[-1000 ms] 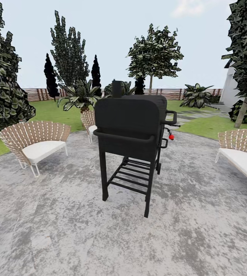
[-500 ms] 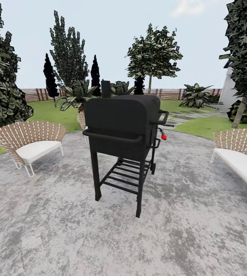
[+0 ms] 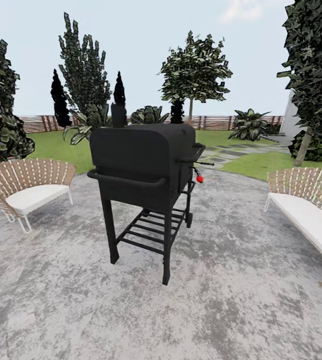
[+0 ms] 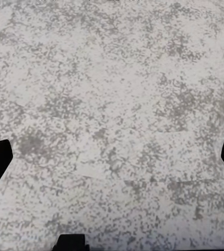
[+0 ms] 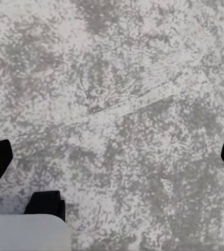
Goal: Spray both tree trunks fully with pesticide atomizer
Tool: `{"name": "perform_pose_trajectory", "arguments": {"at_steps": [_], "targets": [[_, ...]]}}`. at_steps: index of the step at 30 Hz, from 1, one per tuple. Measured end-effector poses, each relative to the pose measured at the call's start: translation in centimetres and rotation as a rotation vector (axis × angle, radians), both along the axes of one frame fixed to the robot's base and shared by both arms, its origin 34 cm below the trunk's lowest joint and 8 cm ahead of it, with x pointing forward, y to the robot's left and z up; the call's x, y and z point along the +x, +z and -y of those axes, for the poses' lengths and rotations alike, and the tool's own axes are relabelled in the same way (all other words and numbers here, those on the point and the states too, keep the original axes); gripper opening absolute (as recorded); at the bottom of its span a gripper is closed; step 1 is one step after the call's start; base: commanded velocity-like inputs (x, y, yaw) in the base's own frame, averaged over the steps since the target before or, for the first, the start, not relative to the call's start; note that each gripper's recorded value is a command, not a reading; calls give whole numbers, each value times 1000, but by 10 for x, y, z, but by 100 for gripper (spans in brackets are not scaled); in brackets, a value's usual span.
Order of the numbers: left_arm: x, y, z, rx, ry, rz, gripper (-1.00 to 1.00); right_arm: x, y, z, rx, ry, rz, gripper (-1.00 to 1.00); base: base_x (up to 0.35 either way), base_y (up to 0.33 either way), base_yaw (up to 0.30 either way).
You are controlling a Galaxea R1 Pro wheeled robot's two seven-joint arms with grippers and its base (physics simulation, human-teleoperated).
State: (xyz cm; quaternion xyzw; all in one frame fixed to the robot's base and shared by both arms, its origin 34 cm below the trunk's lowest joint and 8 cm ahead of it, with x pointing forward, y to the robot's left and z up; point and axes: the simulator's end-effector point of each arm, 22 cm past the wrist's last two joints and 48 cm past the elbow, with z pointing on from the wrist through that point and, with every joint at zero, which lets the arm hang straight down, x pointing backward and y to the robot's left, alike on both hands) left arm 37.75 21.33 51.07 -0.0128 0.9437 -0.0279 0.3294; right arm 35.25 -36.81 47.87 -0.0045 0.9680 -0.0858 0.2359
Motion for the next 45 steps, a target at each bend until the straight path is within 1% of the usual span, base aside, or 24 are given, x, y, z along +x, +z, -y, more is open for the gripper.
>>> {"name": "perform_pose_trajectory", "arguments": {"at_steps": [9, 16, 27, 31, 38, 45], "targets": [[0, 0, 0, 0, 0, 0, 100, -1, 0, -1, 1, 0, -1, 100, 104, -224, -262], [0, 0, 0, 0, 0, 0, 100, -1, 0, -1, 2, 0, -2, 100, 200, -195, -250], [0, 0, 0, 0, 0, -1, 100, -1, -1, -1, 2, 0, -2, 100, 211, -170, -70], [-1, 0, 0, 0, 0, -1, 100, -1, -1, -1, 2, 0, -3, 100, -141, -36, -4], [-1, 0, 0, 0, 0, -2, 100, -1, -1, -1, 2, 0, -3, 100, -308, -7, -15], [-1, 0, 0, 0, 1, -1, 100, -1, -1, -1, 2, 0, -3, 100, -340, -1, -142]]}}
